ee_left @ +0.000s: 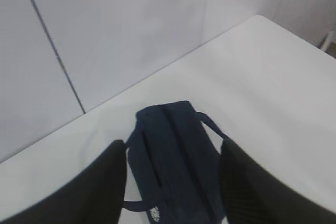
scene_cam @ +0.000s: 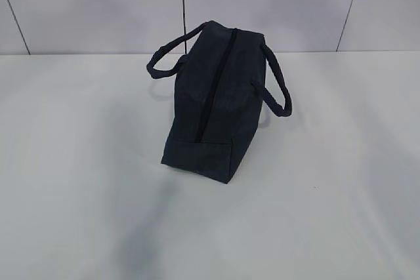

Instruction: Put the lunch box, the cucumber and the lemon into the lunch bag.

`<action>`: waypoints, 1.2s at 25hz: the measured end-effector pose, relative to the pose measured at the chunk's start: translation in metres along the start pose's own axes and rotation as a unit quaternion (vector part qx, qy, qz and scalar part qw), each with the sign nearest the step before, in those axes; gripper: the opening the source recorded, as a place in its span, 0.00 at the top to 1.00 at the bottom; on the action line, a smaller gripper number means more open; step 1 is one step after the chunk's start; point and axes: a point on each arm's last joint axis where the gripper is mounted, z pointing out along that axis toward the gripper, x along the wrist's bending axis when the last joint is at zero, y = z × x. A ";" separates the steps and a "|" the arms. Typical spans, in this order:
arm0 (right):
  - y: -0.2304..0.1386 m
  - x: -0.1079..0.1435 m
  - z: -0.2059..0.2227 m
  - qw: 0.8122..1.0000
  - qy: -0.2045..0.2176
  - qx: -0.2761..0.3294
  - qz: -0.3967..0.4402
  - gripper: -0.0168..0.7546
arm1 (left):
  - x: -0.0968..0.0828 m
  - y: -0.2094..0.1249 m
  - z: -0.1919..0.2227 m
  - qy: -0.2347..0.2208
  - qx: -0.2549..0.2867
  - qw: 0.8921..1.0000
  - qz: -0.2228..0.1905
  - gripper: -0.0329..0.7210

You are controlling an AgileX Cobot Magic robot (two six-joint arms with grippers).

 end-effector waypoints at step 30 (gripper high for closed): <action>-0.260 0.116 -0.159 0.998 0.006 0.039 0.047 0.50 | 0.002 -0.246 -0.214 -0.049 -0.008 0.999 -0.015 0.43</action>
